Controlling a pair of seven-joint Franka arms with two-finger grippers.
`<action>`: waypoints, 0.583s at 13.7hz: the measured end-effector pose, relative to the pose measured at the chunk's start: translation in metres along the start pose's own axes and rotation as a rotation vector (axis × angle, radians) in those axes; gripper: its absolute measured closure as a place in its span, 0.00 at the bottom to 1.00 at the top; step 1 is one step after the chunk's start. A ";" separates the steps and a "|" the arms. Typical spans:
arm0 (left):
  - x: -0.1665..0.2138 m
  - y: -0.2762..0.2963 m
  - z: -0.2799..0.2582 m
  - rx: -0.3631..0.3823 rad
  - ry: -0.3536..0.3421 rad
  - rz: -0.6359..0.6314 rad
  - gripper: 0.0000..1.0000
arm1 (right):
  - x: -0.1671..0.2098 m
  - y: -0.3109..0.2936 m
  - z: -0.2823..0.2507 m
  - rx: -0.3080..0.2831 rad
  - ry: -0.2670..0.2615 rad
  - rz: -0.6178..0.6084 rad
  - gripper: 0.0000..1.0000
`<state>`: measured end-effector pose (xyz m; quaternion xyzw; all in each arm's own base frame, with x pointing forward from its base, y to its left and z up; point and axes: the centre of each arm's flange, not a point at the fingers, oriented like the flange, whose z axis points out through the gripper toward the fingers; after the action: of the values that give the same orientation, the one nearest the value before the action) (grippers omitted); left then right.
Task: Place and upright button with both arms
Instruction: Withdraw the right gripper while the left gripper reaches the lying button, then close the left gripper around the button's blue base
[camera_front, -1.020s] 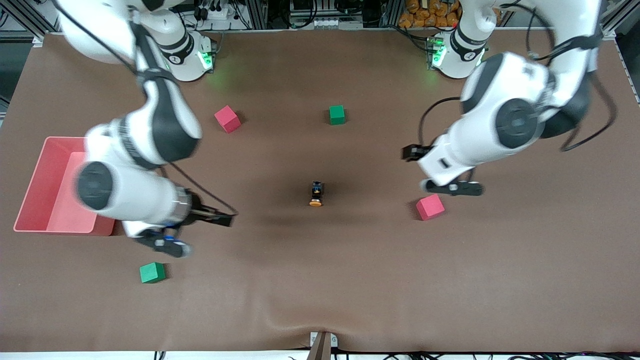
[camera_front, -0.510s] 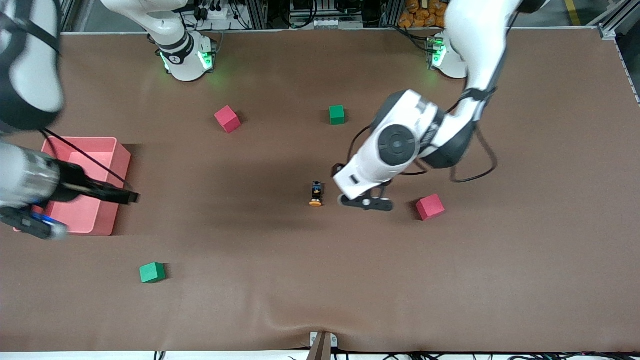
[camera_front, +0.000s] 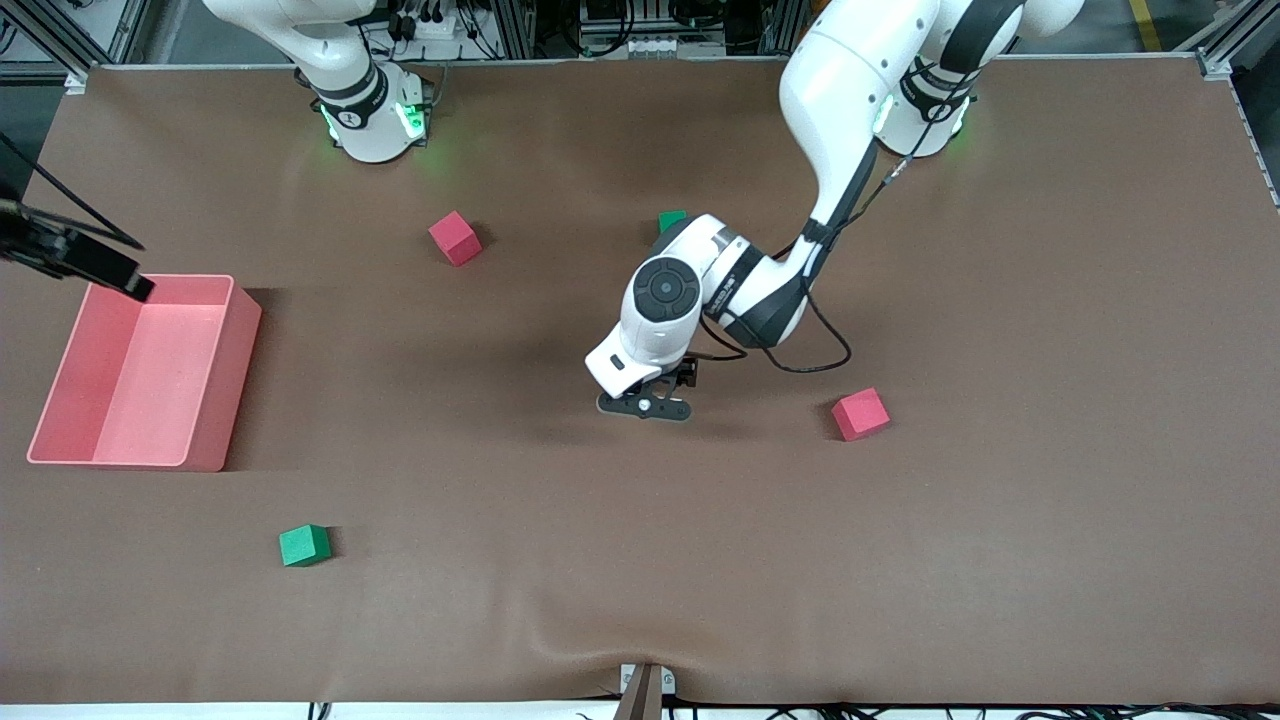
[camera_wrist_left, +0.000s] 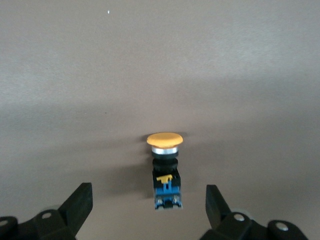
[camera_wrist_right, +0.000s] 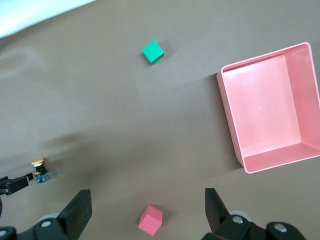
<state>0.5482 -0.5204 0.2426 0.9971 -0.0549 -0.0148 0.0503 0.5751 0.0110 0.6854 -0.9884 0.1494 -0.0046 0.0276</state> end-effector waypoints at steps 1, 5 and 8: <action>0.002 -0.003 0.006 0.006 -0.003 -0.004 0.00 | -0.006 0.007 0.001 0.004 0.010 -0.027 0.00; 0.003 -0.002 0.028 -0.001 0.018 -0.003 0.01 | -0.032 0.015 0.014 -0.004 0.004 -0.177 0.00; 0.000 0.003 0.039 -0.007 0.029 0.005 0.05 | -0.034 0.014 0.015 -0.037 0.013 -0.230 0.00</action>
<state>0.5463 -0.5268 0.2037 0.9969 -0.0566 -0.0005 0.0546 0.5385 0.0085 0.6697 -0.9993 0.0352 -0.0113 0.0075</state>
